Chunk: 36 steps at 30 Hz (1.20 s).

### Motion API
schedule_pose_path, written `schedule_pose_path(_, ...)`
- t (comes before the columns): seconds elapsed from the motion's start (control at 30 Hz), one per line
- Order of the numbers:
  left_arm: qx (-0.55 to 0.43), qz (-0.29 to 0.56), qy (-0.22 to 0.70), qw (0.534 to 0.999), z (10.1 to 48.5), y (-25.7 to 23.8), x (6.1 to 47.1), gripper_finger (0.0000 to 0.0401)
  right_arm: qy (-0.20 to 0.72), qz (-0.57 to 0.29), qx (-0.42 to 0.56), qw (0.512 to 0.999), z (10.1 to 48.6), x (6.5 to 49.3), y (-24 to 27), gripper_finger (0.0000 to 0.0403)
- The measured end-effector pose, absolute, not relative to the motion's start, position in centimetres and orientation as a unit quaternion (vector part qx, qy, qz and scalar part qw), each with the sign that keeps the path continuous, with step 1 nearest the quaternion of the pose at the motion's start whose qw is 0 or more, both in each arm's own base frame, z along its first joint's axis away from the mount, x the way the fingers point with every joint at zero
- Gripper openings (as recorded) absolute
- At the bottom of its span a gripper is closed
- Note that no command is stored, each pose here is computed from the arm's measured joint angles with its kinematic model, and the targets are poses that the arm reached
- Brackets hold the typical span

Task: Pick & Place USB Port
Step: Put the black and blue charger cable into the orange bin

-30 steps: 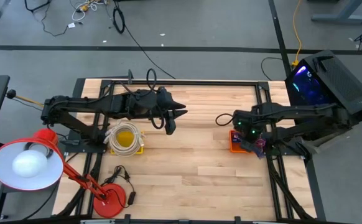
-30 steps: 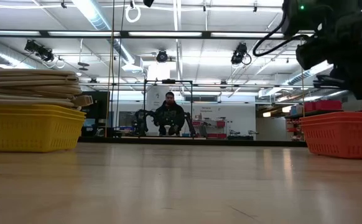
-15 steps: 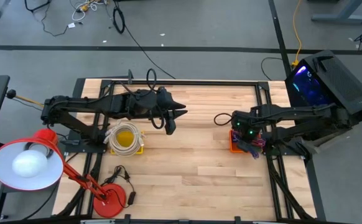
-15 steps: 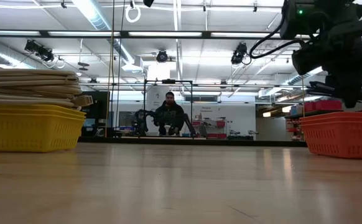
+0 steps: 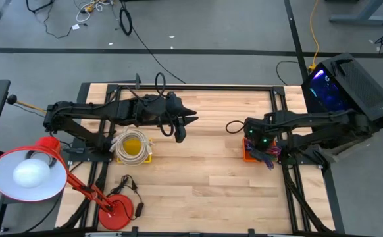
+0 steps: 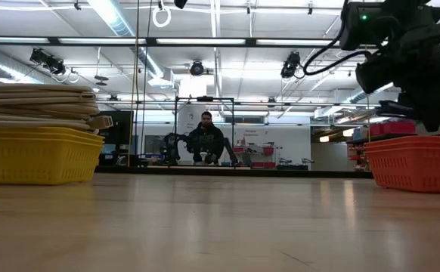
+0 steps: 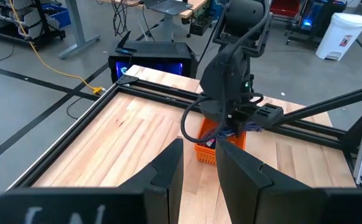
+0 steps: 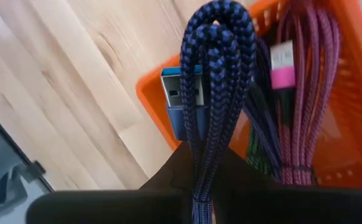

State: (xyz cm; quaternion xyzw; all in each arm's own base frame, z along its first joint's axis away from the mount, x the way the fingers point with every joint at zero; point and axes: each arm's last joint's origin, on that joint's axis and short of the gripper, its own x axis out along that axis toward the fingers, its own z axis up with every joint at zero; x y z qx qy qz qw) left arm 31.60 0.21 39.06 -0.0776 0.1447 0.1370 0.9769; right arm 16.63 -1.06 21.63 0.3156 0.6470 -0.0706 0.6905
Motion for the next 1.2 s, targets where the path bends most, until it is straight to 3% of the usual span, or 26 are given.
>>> schedule_pose_path(0.27, -0.078, 0.137, 0.146, 0.977, 39.0, 0.2, 31.6, 0.0099, 0.695, -0.088, 0.295, 0.650, 20.8, 16.4, -1.1, 0.0020)
schedule_pose_path(0.77, -0.078, 0.138, 0.149, 0.976, 39.0, 0.2, 31.6, 0.0099, 0.721, -0.086, 0.284, 0.627, 19.3, 17.6, -1.3, 0.0020)
schedule_pose_path(1.03, -0.078, 0.138, 0.150, 0.976, 38.9, 0.2, 31.6, 0.0099, 0.700, -0.090, 0.279, 0.651, 19.2, 18.1, -1.4, 0.0069)
schedule_pose_path(1.2, -0.078, 0.138, 0.152, 0.976, 38.9, 0.2, 31.6, 0.0099, 0.701, -0.090, 0.279, 0.650, 19.2, 18.1, -1.4, 0.0078)
